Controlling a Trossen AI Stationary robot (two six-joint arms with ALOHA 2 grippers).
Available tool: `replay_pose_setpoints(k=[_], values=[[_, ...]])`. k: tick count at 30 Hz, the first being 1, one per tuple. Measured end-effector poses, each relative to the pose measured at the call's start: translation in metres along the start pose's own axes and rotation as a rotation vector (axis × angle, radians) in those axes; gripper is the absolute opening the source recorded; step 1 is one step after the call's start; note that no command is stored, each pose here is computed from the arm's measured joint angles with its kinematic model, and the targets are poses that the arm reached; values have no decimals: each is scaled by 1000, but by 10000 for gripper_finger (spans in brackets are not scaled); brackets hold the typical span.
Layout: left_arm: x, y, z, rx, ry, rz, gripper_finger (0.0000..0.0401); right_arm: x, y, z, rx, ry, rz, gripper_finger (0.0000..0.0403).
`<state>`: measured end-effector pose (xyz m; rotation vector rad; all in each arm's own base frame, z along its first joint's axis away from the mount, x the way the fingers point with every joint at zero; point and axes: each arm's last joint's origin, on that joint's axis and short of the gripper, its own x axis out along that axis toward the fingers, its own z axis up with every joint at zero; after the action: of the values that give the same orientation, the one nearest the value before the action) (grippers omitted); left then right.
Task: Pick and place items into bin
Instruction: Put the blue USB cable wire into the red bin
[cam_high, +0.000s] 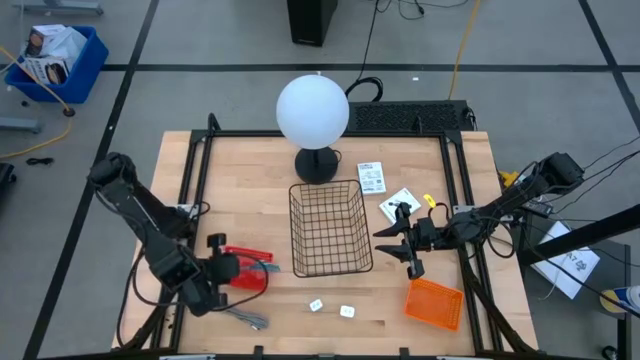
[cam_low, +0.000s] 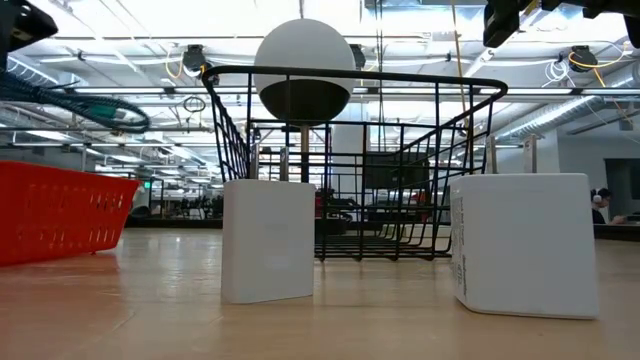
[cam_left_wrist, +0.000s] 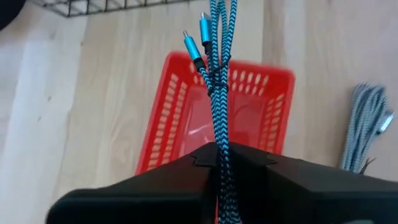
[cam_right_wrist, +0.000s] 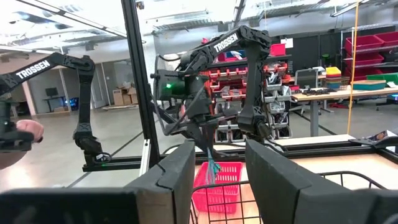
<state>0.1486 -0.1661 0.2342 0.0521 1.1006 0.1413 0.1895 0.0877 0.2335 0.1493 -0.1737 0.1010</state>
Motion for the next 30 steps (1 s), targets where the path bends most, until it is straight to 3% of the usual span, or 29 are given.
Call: replay_pose_setpoints(k=[6,13,19,30], values=[[-7,2,-16,-27,16,88,11,0,0,0,0,0,0,132],[-12,-2,-24,-52,-16,97,43,0,0,0,0,0,0,132],[-13,-3,-27,-59,-17,87,12,0,0,0,0,0,0,132],[20,-1,-48,-127,16,64,45,0,0,0,0,0,0,132]])
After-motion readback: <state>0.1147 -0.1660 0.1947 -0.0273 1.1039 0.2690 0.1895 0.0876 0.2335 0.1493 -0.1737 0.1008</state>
